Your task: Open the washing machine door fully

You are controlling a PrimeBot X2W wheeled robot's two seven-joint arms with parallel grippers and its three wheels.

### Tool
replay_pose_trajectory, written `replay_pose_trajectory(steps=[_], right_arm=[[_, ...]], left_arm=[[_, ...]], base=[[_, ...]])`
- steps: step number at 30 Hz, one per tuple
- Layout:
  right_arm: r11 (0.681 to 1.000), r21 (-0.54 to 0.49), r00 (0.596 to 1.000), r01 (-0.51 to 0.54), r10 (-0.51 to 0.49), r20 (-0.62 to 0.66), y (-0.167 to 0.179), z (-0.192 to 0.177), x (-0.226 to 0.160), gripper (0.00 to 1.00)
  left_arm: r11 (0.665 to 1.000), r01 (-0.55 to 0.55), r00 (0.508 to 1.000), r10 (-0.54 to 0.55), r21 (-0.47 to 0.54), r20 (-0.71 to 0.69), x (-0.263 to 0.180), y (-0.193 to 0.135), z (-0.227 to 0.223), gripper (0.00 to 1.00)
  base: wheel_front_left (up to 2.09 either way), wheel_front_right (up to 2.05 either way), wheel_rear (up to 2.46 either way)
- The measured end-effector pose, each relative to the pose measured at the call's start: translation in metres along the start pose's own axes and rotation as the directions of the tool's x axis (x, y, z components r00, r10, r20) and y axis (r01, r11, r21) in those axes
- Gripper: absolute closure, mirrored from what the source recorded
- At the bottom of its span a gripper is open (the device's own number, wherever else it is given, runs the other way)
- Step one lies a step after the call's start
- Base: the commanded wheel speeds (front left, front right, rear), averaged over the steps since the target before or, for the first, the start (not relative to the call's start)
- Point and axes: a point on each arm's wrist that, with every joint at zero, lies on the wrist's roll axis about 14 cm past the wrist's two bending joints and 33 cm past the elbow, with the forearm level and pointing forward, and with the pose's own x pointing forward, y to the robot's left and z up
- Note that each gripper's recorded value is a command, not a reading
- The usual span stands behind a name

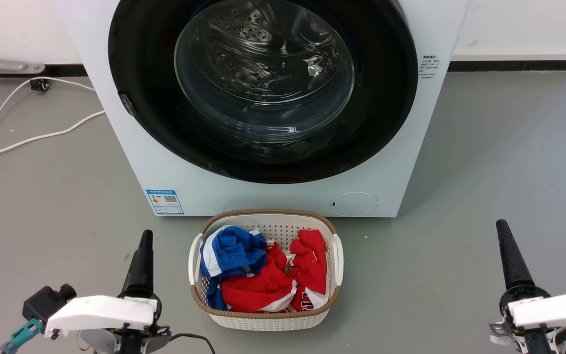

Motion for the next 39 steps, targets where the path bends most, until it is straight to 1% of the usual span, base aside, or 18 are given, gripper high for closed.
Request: replay_pose_trajectory(steps=[6, 11, 17, 26, 39], right_arm=[[0.989, -0.144, 1.000, -0.031, 0.032, 0.002, 0.009, 0.000, -0.001, 0.00], [0.968, -0.245, 0.998, -0.052, 0.055, 0.004, 0.016, -0.001, -0.002, 0.00], [0.935, -0.347, 0.997, -0.070, 0.076, 0.004, 0.021, -0.002, -0.004, 0.00], [0.884, -0.460, 0.995, -0.081, 0.098, 0.013, 0.025, 0.000, -0.007, 0.00], [0.811, -0.576, 0.991, -0.102, 0.134, 0.013, 0.033, -0.001, -0.011, 0.00]], left_arm=[[0.990, 0.002, 1.000, -0.003, 0.139, 0.006, 0.000, -0.005, -0.002, 0.00], [0.972, 0.006, 1.000, -0.009, 0.234, 0.012, -0.001, -0.010, -0.004, 0.00], [0.941, 0.006, 1.000, -0.014, 0.339, 0.021, -0.002, -0.012, -0.006, 0.00], [0.892, 0.017, 0.999, -0.037, 0.452, 0.035, -0.004, -0.019, -0.008, 0.00], [0.810, 0.041, 0.995, -0.084, 0.586, 0.047, -0.006, -0.030, -0.012, 0.00]], base=[[0.00, 0.00, 0.00], [0.00, 0.00, 0.00], [0.00, 0.00, 0.00], [0.00, 0.00, 0.00], [0.00, 0.00, 0.00]])
